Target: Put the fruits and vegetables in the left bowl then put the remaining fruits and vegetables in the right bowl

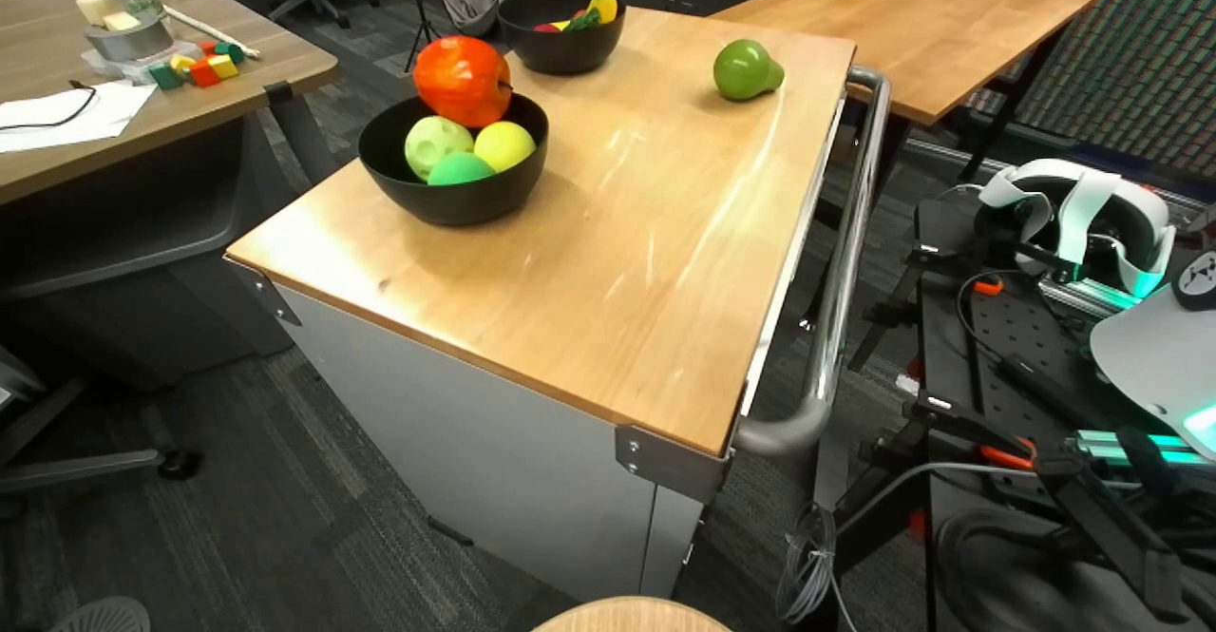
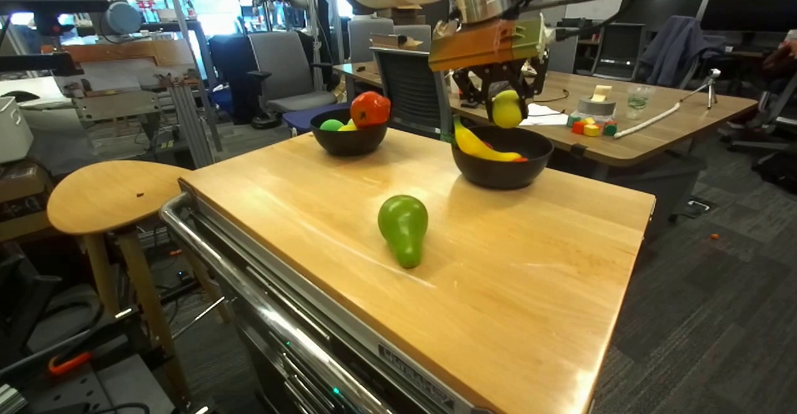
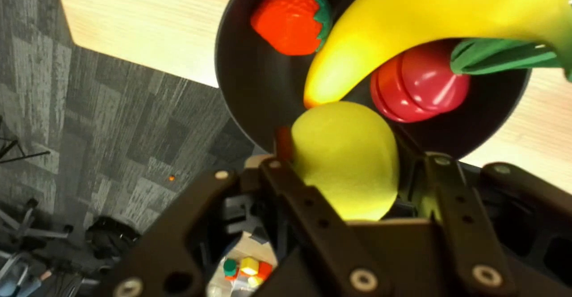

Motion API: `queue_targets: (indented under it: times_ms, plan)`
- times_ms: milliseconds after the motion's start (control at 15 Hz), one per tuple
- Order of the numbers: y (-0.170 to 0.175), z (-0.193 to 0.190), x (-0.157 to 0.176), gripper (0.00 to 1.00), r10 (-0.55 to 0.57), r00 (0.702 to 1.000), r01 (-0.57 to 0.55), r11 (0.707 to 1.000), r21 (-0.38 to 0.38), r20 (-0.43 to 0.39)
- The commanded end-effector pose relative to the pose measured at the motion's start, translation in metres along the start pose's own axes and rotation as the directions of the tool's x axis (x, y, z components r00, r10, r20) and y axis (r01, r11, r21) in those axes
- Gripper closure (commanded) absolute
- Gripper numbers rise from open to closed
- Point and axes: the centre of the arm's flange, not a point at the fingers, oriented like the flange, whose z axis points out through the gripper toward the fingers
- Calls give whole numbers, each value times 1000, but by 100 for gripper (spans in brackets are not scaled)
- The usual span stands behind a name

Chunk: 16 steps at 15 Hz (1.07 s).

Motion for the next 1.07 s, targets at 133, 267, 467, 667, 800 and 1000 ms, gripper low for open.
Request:
queue_targets:
  times_ms: [133,267,467,667,800,1000]
  plan:
    - [8,47,63,23,-11,997,10,1000,9,78]
    - [5,42,65,16,-36,995,36,999,2,91]
    - [-6,2,54,0,-99,991,99,995,-4,88]
    - [-21,-51,23,0,-192,980,193,981,-26,44]
    - [-28,-69,2,0,-272,962,272,962,-12,3]
    - [-34,-87,-30,0,-352,931,351,936,-30,-98]
